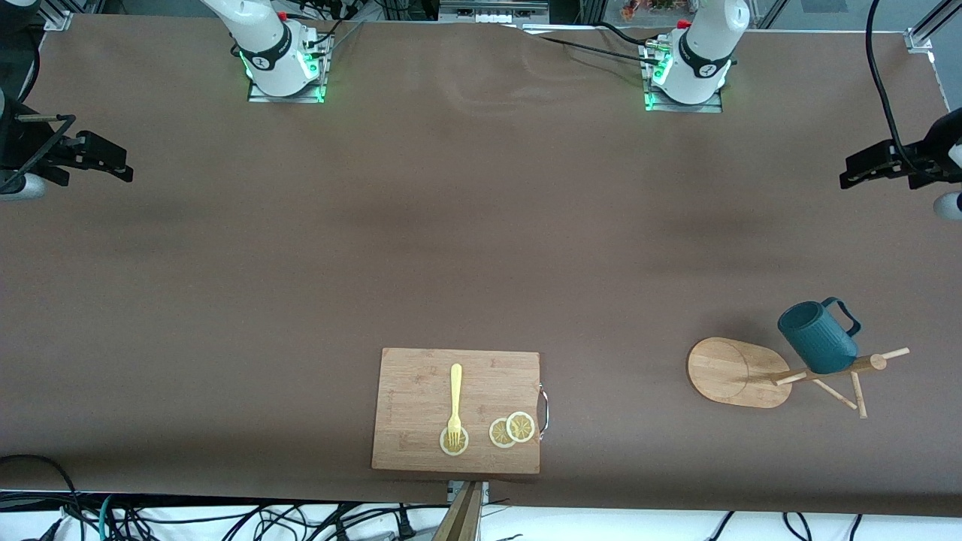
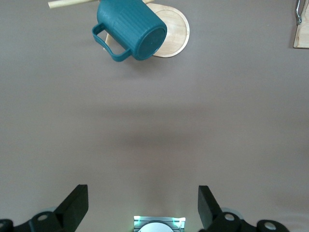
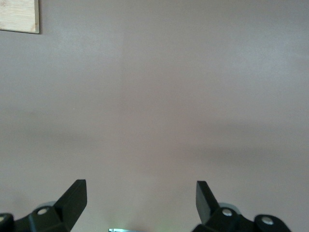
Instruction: Pass cup and hang on rack
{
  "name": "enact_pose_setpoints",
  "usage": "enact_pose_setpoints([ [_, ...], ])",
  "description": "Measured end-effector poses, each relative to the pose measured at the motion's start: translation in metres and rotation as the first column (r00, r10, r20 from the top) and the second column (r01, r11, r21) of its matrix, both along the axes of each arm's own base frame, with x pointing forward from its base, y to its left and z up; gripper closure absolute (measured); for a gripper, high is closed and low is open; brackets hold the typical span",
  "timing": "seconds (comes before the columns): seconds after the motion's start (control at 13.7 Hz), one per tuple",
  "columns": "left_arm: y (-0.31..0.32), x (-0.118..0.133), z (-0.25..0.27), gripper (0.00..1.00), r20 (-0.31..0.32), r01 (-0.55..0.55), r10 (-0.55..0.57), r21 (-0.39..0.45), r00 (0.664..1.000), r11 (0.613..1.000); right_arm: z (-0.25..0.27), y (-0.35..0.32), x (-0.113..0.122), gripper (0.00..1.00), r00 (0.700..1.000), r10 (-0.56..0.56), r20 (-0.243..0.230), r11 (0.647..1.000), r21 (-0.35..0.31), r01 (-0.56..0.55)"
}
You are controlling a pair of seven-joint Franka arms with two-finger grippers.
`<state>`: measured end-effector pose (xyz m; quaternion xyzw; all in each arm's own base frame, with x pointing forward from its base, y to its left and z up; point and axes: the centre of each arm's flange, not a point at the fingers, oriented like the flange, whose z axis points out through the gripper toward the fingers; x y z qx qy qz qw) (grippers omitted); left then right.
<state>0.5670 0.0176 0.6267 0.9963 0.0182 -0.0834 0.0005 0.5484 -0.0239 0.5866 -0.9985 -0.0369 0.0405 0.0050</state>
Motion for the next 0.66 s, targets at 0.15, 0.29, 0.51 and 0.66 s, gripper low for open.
enact_pose_setpoints([
  [0.15, -0.003, -0.004, -0.003, 0.00, -0.009, -0.001, 0.001, 0.001, 1.000, 1.000, 0.003, 0.000, 0.004, 0.00, 0.999, 0.000, 0.035, 1.000, -0.002, 0.000],
  [0.29, -0.015, -0.004, -0.005, 0.00, -0.014, 0.019, -0.019, -0.001, 1.000, 1.000, 0.007, -0.001, 0.012, 0.00, 0.995, 0.000, 0.102, 1.000, -0.005, 0.000],
  [0.51, -0.027, -0.006, -0.009, 0.00, -0.024, 0.031, -0.031, -0.001, 0.999, 1.000, 0.004, -0.001, 0.018, 0.00, 0.993, 0.000, 0.120, 1.000, -0.006, 0.001],
  [0.66, -0.028, -0.005, -0.013, 0.00, -0.032, 0.029, -0.030, -0.001, 0.999, 1.000, 0.001, 0.000, 0.018, 0.00, 0.993, -0.002, 0.116, 1.000, 0.005, 0.001],
])
